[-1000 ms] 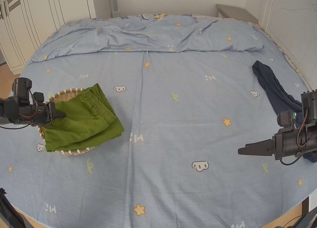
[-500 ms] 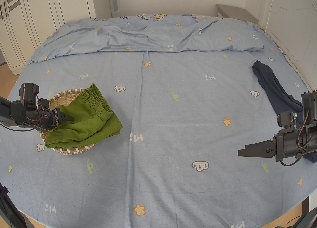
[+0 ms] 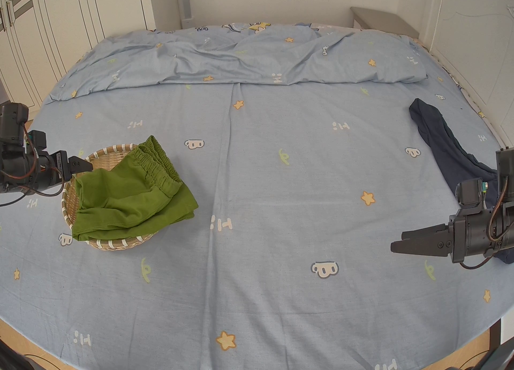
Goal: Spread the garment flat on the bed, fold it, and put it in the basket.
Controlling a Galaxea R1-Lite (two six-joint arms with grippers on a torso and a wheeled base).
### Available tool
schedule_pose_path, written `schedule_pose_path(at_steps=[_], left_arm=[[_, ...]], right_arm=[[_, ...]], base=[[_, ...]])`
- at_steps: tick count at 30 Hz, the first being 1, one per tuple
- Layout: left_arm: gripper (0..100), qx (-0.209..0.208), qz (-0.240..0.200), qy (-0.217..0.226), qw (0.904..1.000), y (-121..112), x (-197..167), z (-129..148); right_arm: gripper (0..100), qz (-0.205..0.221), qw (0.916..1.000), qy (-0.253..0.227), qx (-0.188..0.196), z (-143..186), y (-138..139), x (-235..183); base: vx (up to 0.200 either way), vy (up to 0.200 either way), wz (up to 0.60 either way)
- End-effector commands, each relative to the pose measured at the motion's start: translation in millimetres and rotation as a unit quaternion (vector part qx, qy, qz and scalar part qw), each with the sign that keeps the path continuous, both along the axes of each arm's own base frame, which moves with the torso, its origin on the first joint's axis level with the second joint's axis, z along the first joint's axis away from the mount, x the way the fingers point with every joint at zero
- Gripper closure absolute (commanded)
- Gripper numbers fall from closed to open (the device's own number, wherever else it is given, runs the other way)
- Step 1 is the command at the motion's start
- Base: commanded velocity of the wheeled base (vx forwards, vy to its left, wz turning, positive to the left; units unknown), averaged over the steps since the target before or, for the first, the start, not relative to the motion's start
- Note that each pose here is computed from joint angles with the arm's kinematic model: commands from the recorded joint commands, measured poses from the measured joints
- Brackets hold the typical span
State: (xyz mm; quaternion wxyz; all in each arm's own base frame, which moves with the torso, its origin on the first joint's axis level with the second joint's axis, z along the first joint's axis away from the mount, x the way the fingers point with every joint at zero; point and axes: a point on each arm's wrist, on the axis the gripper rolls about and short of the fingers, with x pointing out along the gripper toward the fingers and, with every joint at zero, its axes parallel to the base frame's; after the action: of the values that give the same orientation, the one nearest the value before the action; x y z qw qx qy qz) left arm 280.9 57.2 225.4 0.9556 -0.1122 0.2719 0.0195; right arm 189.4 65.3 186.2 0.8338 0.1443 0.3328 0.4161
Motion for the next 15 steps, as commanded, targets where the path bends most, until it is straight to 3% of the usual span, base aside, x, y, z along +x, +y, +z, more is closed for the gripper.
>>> schedule_pose_path(at_steps=[1,2,3,4,7,12,15], left_arm=[[0,0.030,-0.029,-0.077,0.9961,-26,-65,40],[0,0.031,-0.033,-0.079,0.9958,-28,-69,41],[0,0.032,-0.068,-0.098,0.9923,-47,-98,42],[0,0.034,-0.080,-0.105,0.9908,-54,-110,41],[0,0.044,-0.096,-0.128,0.9862,-67,-150,35],[0,0.060,-0.095,-0.152,0.9819,-70,-211,5],[0,0.049,-0.088,-0.153,0.9831,-64,-243,-26]], right_arm=[[0,-0.009,0.9968,-0.076,-0.023,8,-6,-35],[0,-0.010,0.9960,-0.084,-0.027,9,-6,-38],[0,-0.033,0.9896,-0.136,-0.035,9,-13,-60],[0,-0.038,0.9866,-0.156,-0.031,7,-17,-72],[0,-0.052,0.9772,-0.205,-0.016,-9,-29,-108],[0,-0.089,0.9716,-0.219,-0.009,-45,-44,-150],[0,-0.141,0.9640,-0.225,0.002,-69,-52,-176]], base=[[0.000,0.000,0.00],[0.000,0.000,0.00],[0.000,0.000,0.00],[0.000,0.000,0.00],[0.000,0.000,0.00],[0.000,0.000,0.00],[0.000,0.000,0.00]])
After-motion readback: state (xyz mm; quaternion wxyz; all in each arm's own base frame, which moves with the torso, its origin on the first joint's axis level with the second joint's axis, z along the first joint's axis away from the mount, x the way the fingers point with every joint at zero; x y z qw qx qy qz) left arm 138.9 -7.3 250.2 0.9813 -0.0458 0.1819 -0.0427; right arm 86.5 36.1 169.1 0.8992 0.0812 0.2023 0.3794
